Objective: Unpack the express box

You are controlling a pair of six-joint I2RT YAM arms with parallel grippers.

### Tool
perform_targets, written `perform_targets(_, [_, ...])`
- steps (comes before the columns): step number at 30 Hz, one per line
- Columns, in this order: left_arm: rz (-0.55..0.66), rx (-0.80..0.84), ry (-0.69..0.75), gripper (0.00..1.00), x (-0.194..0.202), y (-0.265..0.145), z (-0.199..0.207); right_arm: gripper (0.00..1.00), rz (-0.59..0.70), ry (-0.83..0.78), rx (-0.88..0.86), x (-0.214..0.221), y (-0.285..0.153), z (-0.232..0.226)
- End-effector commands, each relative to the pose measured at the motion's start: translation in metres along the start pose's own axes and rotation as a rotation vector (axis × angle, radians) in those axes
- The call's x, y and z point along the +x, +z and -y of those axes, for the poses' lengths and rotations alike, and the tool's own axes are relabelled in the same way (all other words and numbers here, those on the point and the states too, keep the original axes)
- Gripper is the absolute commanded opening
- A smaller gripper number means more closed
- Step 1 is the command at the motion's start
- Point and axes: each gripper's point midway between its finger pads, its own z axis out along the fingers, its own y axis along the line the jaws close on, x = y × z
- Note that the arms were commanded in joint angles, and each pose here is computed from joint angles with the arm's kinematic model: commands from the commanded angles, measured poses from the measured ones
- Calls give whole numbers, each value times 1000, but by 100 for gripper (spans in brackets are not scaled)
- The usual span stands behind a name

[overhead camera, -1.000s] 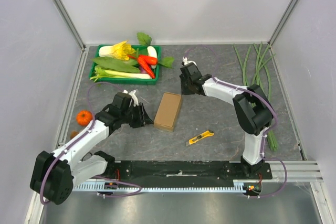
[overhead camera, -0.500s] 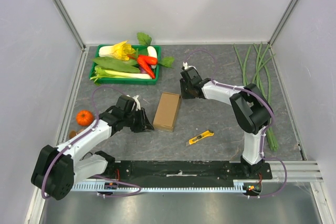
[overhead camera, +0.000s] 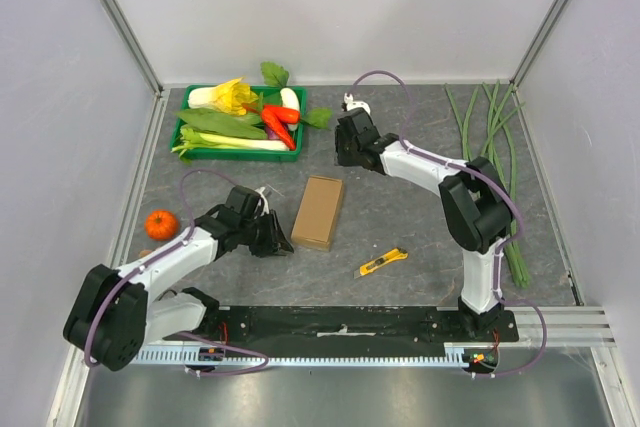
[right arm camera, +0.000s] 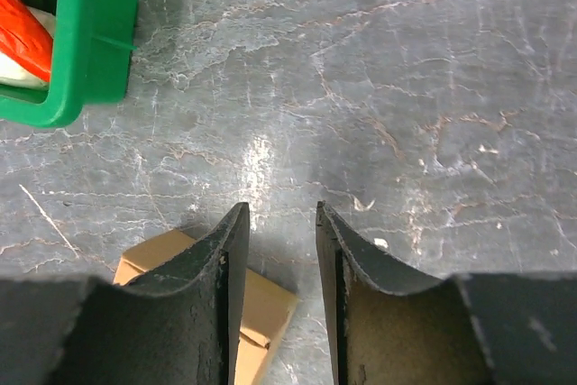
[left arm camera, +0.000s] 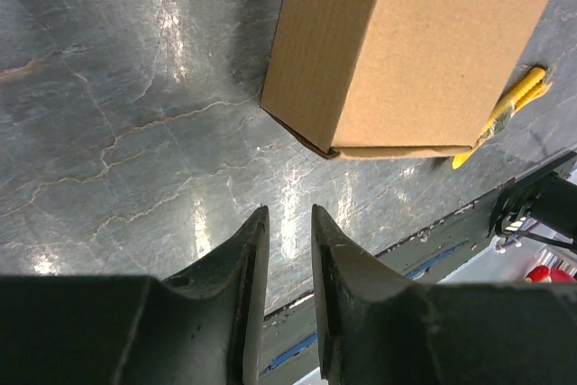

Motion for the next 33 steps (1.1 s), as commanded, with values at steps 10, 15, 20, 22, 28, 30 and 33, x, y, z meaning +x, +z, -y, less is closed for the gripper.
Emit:
perform_targets(10, [58, 31, -28, 32, -23, 21, 11, 42, -118, -106, -61, 45, -2, 1])
perform_targets(15, [72, 26, -21, 33, -40, 28, 19, 42, -133, -123, -53, 58, -19, 11])
perform_targets(20, [98, -18, -4, 33, -60, 32, 22, 42, -145, -109, -48, 74, -44, 21])
perform_targets(22, [114, -27, 9, 33, -70, 35, 26, 42, -153, -95, -46, 84, -57, 25])
perform_targets(28, [148, -35, 56, 34, -103, 42, 43, 42, -164, -64, -50, 112, -93, 35])
perform_targets(30, [155, -38, 69, 34, -115, 48, 48, 43, -168, -73, -66, 120, -101, 31])
perform_targets(33, [177, -33, 100, 36, -133, 57, 56, 44, -168, -95, -86, 129, -111, 26])
